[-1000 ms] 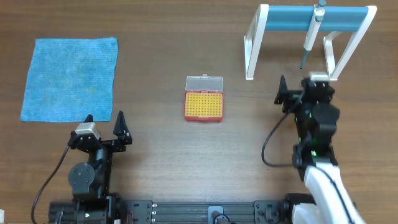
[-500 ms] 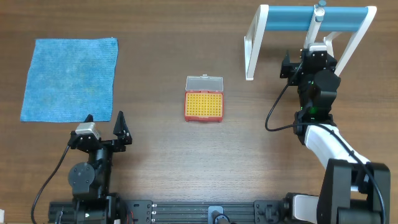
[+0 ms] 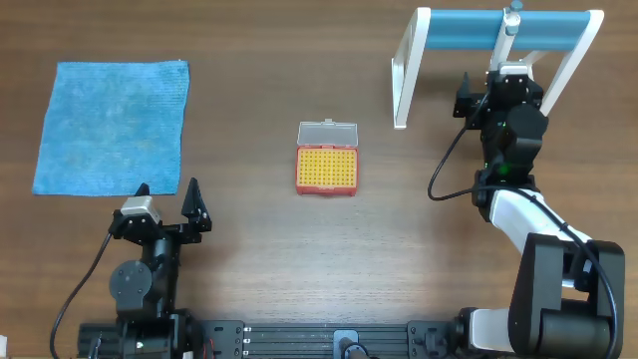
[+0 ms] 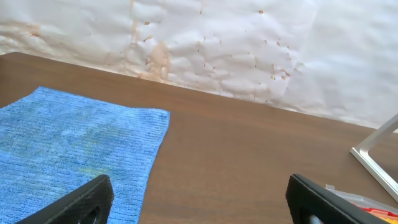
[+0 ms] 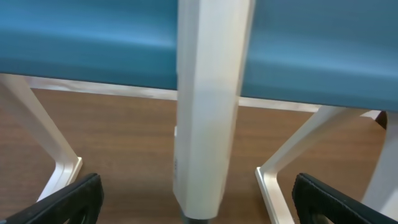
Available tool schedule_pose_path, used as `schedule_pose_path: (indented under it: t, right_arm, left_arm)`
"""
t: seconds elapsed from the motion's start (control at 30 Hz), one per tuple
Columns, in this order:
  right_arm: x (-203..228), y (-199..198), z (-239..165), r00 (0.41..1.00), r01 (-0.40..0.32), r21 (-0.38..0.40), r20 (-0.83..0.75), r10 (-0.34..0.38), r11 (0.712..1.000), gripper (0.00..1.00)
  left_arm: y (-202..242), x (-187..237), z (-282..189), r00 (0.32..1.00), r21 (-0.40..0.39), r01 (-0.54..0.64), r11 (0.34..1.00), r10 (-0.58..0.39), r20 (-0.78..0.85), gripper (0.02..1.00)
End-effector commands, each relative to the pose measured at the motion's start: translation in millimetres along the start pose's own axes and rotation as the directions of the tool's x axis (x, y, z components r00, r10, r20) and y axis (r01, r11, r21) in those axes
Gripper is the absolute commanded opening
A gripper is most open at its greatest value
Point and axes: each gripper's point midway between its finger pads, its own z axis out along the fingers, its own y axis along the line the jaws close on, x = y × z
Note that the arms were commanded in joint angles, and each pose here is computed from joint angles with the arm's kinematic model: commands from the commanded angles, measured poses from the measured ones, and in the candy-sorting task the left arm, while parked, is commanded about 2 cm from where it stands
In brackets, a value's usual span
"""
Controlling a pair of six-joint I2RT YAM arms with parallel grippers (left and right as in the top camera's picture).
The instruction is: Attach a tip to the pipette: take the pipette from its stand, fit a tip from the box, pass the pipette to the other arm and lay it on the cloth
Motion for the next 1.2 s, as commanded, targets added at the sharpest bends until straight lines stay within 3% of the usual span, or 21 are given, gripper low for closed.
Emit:
schedule_pose_path:
  t: [0.03,0.23,0.87,1.0,1.2]
  right_arm:
    - [-12.2,-7.1,3.7,0.999,0.014,0.02,0.035,-0.015,1.0,0.982]
    - [-13.1,1.2,4.6,0.999,0.015,-0.031,0.044,-0.014,0.999,0.982]
    - [-15.2,-5.9,10.8,0.996,-0.046,-0.016,0.082,0.047,0.999,1.0]
    - [-15.1,-5.5,10.8,0.992,-0.098,-0.023,0.081,0.1,0.995,1.0]
    - [-15.0,-5.5,10.8,0.992,-0.097,-0.023,0.08,0.098,0.995,1.0]
  left_arm:
    - [2.7,0.9,-0.3,1.0,-0.014,-0.016,1.0,0.016,-0.002,0.899]
    - [2.7,0.9,-0.3,1.0,-0.014,-0.016,1.0,0.016,-0.002,0.901]
    - [2.7,0.9,-0.3,1.0,-0.014,-0.016,1.0,0.016,-0.002,0.899]
    - [2.7,0.9,-0.3,1.0,-0.014,-0.016,1.0,0.016,-0.002,0.899]
    - [2.7,0.9,-0.3,1.0,-0.014,-0.016,1.0,0.016,-0.002,0.901]
